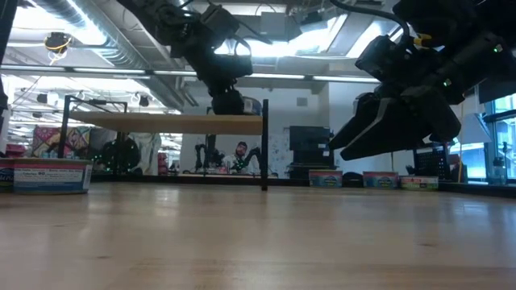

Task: Stack canned seafood by type on shelf
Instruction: Put the blue tuna can on the shelf, then stack the blue tuna can on top of the blue tuna can on the shelf

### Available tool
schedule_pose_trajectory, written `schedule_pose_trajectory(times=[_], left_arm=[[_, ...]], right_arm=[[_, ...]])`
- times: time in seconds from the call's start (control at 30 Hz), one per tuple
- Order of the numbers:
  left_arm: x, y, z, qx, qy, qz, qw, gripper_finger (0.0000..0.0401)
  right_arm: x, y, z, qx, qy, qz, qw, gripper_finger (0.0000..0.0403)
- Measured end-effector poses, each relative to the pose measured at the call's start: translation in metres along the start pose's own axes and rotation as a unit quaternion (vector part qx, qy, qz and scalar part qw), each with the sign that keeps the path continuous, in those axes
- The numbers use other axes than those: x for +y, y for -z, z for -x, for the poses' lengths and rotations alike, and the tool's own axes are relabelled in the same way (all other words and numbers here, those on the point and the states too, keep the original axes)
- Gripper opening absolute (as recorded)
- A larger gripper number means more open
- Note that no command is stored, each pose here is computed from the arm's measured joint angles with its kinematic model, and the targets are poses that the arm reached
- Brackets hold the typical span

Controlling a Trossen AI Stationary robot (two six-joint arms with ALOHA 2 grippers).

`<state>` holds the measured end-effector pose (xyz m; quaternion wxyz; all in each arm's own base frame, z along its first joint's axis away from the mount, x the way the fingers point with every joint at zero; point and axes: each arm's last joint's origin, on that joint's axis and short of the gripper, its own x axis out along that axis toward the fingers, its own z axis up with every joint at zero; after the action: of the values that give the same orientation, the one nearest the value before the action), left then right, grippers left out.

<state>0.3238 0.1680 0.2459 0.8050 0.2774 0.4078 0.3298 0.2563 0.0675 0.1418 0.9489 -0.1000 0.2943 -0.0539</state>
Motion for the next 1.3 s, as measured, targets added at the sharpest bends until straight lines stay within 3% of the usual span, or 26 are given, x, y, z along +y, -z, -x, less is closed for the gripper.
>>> schedule_pose_trajectory(times=[0.9,1.03,1.3], left_arm=[[-0.007,-0.007,0.018,-0.020,0.048,0.034,0.998,0.0306],[-0.014,-0.015,0.041,-0.029,0.062,0.028,0.997,0.0306],[-0.026,-0.019,0.122,-0.034,0.137,0.058,0.988,0.0306]], right_arm=[[0.000,0.000,0.000,-0.001,0.006,-0.001,1.000,0.0342],[0.000,0.000,0.000,-0.001,0.006,-0.001,1.000,0.0342],[0.000,0.000,0.000,-0.001,0.006,-0.001,1.000,0.0342]])
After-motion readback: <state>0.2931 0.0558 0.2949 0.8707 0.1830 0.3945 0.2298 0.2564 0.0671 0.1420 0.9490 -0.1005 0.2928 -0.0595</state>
